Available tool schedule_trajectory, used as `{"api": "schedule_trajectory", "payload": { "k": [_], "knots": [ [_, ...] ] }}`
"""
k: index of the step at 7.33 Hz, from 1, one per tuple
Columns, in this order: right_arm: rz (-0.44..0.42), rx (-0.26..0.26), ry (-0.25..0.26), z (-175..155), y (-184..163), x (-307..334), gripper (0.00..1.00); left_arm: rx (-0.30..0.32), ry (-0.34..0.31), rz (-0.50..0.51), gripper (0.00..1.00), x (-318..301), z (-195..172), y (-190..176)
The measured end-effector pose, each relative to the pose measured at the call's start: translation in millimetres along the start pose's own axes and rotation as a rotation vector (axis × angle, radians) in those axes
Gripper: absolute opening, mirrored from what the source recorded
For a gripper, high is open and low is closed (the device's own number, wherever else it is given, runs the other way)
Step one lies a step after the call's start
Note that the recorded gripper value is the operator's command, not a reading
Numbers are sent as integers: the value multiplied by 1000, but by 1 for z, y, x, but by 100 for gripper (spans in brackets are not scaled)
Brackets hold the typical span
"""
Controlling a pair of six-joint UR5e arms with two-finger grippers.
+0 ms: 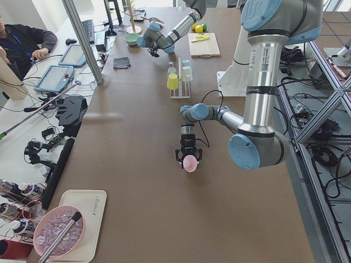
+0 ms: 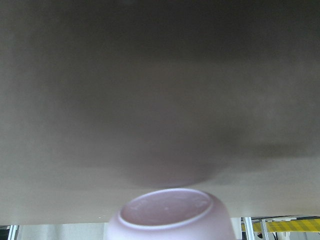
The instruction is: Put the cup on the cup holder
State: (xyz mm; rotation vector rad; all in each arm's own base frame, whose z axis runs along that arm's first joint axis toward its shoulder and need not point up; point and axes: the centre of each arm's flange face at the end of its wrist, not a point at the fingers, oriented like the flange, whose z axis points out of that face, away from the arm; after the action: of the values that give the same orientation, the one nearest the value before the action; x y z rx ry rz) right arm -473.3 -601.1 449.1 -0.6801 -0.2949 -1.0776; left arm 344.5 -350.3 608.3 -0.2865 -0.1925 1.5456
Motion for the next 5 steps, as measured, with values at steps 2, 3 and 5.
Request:
{"api": "schedule_trajectory", "payload": {
  "k": [2,3,5],
  "knots": [
    [-3,-3,0,2,-1,-1,95,46,-17,-6,50,-7,-20,18],
    [-7,-7,1,4,-2,-1,83,76,-26,-16,48,-15,-34,32],
    [-17,-12,5,7,-3,-2,33,158,-54,-71,47,-39,-69,63]
  ]
}}
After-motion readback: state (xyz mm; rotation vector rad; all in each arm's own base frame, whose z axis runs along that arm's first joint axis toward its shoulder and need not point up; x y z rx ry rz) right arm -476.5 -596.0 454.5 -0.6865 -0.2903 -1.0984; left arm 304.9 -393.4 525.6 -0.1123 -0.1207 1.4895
